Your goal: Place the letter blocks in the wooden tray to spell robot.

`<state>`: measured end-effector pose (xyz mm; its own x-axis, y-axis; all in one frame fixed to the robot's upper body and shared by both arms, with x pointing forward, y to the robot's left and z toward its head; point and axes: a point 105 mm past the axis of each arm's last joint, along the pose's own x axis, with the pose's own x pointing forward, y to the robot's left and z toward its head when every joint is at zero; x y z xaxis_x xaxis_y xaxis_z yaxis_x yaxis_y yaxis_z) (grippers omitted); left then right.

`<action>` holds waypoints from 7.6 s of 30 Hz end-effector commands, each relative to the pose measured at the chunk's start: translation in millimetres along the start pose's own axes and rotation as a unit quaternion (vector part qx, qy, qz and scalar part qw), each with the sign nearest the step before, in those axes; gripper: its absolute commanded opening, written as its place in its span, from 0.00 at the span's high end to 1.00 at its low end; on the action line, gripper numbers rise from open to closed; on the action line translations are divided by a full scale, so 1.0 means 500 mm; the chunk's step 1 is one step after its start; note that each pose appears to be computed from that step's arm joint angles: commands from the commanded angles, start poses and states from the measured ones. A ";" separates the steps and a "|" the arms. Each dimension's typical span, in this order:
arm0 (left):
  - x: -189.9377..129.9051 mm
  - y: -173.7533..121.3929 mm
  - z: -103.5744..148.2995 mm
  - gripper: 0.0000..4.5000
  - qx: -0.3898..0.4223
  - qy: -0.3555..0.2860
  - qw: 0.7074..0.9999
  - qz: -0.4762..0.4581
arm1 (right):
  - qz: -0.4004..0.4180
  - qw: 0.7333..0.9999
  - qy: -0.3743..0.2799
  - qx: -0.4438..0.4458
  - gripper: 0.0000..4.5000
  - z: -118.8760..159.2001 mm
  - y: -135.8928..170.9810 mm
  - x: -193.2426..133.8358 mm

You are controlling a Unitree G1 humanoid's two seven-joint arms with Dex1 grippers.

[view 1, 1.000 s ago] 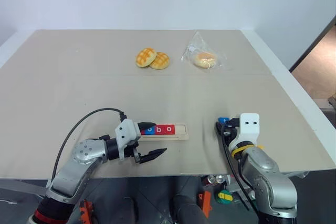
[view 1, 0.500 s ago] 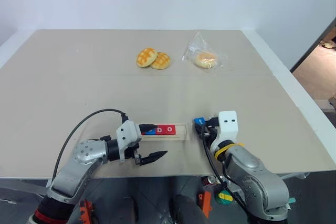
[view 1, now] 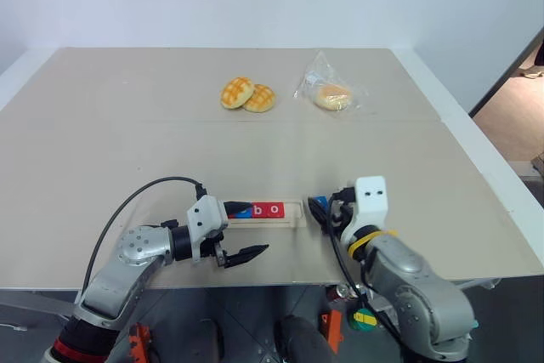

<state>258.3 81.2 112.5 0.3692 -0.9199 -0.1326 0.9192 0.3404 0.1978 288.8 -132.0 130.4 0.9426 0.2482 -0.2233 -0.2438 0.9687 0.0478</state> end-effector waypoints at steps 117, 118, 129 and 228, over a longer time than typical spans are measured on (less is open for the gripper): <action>-0.015 0.016 0.028 0.00 0.013 -0.023 0.998 0.064 | 0.513 0.801 0.067 -0.299 0.72 0.002 0.035 0.087; -0.015 0.015 0.028 0.00 0.013 -0.023 0.998 0.063 | 0.513 0.801 0.067 -0.299 0.72 0.001 0.034 0.088; -0.015 0.014 0.025 0.00 0.012 -0.020 0.998 0.066 | 0.517 0.802 0.069 -0.291 0.61 0.001 0.036 0.093; -0.004 0.015 0.019 0.00 0.014 -0.020 0.999 0.045 | 0.256 0.959 -0.028 -0.116 0.99 -0.016 0.056 0.039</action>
<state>263.7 84.6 116.5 0.4490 -0.8885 -0.0948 0.8831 0.4250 0.1987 303.4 -105.5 107.3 0.7095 0.6720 -0.2124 -0.6960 0.7154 -0.0616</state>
